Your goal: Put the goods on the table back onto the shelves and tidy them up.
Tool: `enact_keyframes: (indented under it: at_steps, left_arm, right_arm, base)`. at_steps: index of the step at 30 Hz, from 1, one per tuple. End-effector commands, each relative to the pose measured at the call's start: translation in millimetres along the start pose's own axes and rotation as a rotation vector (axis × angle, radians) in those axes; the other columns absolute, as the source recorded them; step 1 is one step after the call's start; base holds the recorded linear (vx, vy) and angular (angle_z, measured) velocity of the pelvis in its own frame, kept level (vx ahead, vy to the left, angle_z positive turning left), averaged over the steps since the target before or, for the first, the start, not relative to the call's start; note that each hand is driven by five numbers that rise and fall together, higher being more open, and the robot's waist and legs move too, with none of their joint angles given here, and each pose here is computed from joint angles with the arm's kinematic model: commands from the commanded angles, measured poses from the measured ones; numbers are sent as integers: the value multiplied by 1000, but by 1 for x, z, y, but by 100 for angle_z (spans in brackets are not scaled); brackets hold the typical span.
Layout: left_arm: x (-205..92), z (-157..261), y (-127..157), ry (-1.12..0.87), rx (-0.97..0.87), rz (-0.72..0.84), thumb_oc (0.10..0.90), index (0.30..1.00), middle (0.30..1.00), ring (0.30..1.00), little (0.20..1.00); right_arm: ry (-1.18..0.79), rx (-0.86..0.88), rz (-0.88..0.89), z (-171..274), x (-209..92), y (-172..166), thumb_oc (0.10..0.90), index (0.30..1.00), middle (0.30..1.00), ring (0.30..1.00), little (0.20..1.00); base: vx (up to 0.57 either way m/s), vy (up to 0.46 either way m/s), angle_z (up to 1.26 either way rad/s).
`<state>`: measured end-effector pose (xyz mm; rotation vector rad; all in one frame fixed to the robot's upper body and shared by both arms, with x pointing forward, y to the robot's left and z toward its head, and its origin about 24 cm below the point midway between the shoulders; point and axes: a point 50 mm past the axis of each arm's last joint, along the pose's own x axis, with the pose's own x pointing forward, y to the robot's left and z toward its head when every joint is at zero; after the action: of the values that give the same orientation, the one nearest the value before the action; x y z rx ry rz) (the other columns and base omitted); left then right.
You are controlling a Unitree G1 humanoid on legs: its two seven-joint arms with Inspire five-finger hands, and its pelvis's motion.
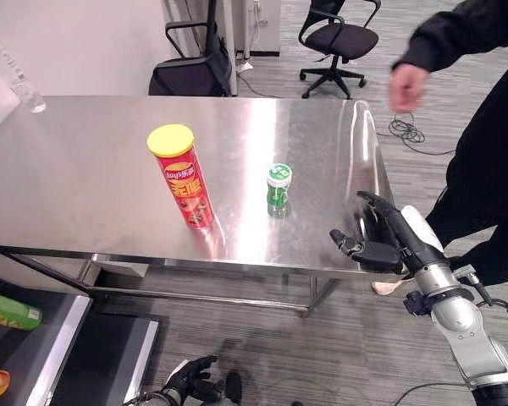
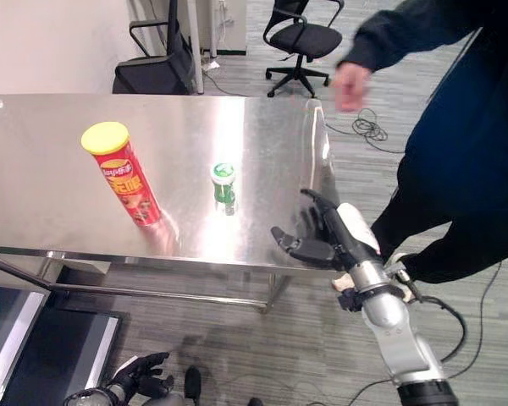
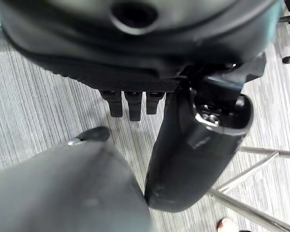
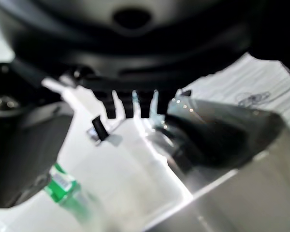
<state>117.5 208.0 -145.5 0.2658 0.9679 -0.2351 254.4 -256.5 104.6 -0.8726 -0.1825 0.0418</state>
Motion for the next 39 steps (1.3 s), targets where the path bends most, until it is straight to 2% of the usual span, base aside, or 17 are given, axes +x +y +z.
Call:
enact_keyframes:
  at_steps: [1,27,39]
  left_arm:
    - [-17,-61,-38,230,98,-114,800,900,900,900,900]
    - [-10,-55,-27,253,113,-17,800,900,900,900,900]
    - [-9,-54,-23,253,123,-5,800,900,900,900,900]
  right_arm:
    - [-194,-60,-97,31,13,-30,800,900,900,900,900]
    - [-201,-107,-158,43,55,-31,800,900,900,900,900]
    - [-217,-78,-129,50,68,-30,800,900,900,900,900]
  base:
    - [63,42,16]
    - [60,45,8]
    - [37,18,0]
